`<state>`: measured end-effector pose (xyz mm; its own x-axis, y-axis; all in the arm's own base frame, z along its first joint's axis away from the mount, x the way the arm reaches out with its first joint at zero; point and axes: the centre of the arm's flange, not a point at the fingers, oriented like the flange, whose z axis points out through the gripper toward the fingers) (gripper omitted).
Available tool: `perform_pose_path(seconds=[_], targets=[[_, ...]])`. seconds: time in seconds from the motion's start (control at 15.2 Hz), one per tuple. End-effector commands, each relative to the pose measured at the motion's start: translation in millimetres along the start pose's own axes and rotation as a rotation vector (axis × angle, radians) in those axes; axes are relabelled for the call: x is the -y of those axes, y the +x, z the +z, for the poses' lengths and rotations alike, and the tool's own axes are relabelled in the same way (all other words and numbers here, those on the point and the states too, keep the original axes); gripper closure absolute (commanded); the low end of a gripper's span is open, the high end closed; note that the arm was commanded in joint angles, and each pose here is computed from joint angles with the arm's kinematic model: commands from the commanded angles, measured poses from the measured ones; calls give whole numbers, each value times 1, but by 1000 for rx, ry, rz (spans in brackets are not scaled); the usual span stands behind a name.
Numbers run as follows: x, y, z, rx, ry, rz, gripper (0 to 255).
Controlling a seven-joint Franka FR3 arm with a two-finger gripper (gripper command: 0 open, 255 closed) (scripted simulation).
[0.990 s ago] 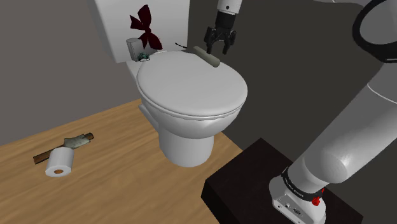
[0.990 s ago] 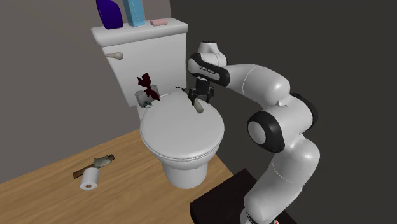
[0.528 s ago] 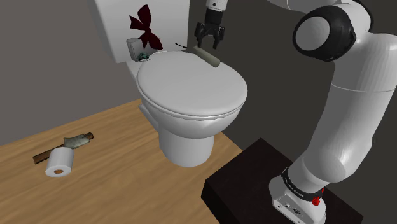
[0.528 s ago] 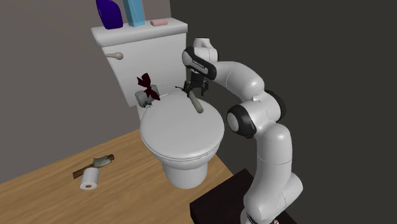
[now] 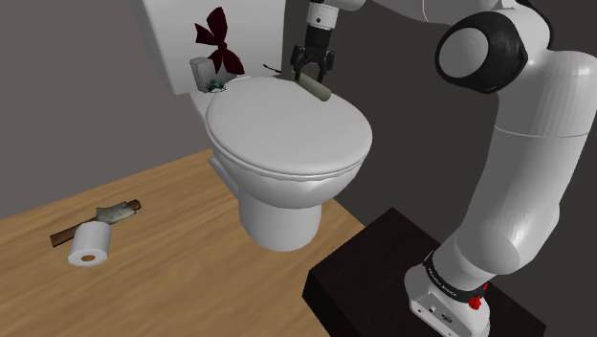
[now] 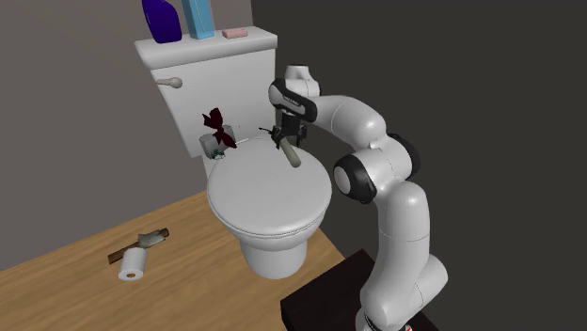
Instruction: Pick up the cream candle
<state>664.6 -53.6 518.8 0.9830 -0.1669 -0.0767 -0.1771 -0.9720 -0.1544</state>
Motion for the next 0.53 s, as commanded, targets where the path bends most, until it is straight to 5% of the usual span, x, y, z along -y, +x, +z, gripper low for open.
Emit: perform_pose_path(seconds=[0.0,0.07,0.46], targets=[[1,1,5,0,0,0,0],[1,0,4,0,0,0,255],[1,1,4,0,0,0,255]])
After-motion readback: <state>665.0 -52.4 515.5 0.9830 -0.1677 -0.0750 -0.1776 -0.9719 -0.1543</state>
